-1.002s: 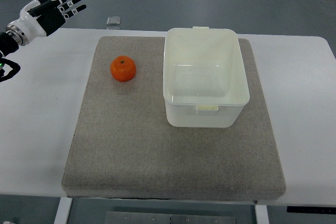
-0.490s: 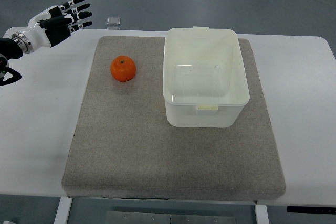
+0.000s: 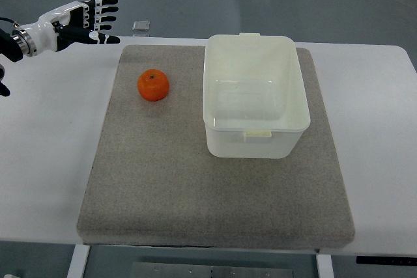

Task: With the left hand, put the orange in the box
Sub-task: 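Reach the left hand down to the orange and close fingers around it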

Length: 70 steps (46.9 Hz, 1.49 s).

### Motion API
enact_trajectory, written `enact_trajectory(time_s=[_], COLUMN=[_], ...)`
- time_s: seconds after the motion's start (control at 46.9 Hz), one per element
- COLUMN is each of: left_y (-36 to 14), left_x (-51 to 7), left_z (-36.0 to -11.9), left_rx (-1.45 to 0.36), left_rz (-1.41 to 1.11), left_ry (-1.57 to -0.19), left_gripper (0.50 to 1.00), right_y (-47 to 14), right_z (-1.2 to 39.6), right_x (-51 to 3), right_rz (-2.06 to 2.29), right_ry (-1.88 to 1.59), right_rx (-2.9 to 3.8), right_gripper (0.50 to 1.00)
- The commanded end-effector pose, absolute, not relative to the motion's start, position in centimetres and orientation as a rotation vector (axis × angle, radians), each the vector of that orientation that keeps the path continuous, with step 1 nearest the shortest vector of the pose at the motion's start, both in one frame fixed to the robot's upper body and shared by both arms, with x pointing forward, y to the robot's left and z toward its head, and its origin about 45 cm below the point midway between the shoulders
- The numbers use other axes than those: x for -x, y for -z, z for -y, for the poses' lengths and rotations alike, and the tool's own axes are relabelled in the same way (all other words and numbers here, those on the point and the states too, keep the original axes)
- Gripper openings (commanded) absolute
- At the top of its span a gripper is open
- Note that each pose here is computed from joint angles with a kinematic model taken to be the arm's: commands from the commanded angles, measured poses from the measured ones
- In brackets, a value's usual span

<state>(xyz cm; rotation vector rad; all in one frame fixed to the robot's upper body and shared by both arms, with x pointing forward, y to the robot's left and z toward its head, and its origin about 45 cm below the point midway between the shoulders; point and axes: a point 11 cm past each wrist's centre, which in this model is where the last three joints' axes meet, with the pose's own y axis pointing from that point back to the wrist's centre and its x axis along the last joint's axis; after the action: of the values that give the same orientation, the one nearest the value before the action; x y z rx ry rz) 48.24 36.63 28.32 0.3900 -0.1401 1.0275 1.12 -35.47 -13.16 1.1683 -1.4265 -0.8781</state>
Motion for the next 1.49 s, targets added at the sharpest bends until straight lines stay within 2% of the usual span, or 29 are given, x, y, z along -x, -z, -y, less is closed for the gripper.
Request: enact_trajectory(time_s=[0.0,0.107,0.32,0.469,0.64,0.832,0.917,1.279,1.365,1.45,1.471], left_y=[-28.1,-28.1,-28.8,-28.0,-26.9,-25.6,-24.6,-23.7,-23.7,-23.6,-23.6], left_x=[-48.2,-48.3,-48.5,-48.2,-47.8,-47.4,-47.4,-47.7,-47.7,-47.7,-47.7], left_z=[-36.3,-35.6,-31.9,-29.7,-28.4,-28.2,-27.0,-26.1,-26.1,-26.1,-26.1], left_rx=[-0.466,-0.559,-0.645,-0.785,-0.903,-0.956,-0.973,-0.992,-1.000,-1.012,-1.015], left_rz=[0.191,0.262,0.437,0.665,0.860,0.880,0.897,0.901,0.912,0.923,0.926], left_ry=[-0.990,-0.929,-0.811,-0.726,-0.625,-0.568,-0.529,-0.513,-0.507,-0.497,-0.494], left_gripper=[0.992,0.992,0.992,0.992,0.992,0.992,0.992,0.981,0.966,0.930,0.907], right_y=[13.2,13.2,13.2,13.2,13.2,13.2,13.2,13.2,13.2,13.2,13.2], right_z=[35.5,35.5,35.5,35.5,35.5,35.5,35.5,35.5,35.5,35.5,35.5], right_x=[-1.1,-1.1,-1.1,-1.1,-1.1,-1.1,-1.1,-1.1,-1.1,-1.1,-1.1], right_rz=[1.427,1.427,1.427,1.427,1.427,1.427,1.427,1.427,1.427,1.427,1.427], right_ry=[0.878,0.878,0.878,0.878,0.878,0.878,0.878,0.878,0.878,0.878,0.878], right_rx=[-1.168,-1.168,-1.168,-1.168,-1.168,-1.168,-1.168,-1.168,-1.168,-1.168,-1.168], right_gripper=[0.926,0.926,0.926,0.926,0.926,0.926,0.926,0.926,0.926,0.926,0.926])
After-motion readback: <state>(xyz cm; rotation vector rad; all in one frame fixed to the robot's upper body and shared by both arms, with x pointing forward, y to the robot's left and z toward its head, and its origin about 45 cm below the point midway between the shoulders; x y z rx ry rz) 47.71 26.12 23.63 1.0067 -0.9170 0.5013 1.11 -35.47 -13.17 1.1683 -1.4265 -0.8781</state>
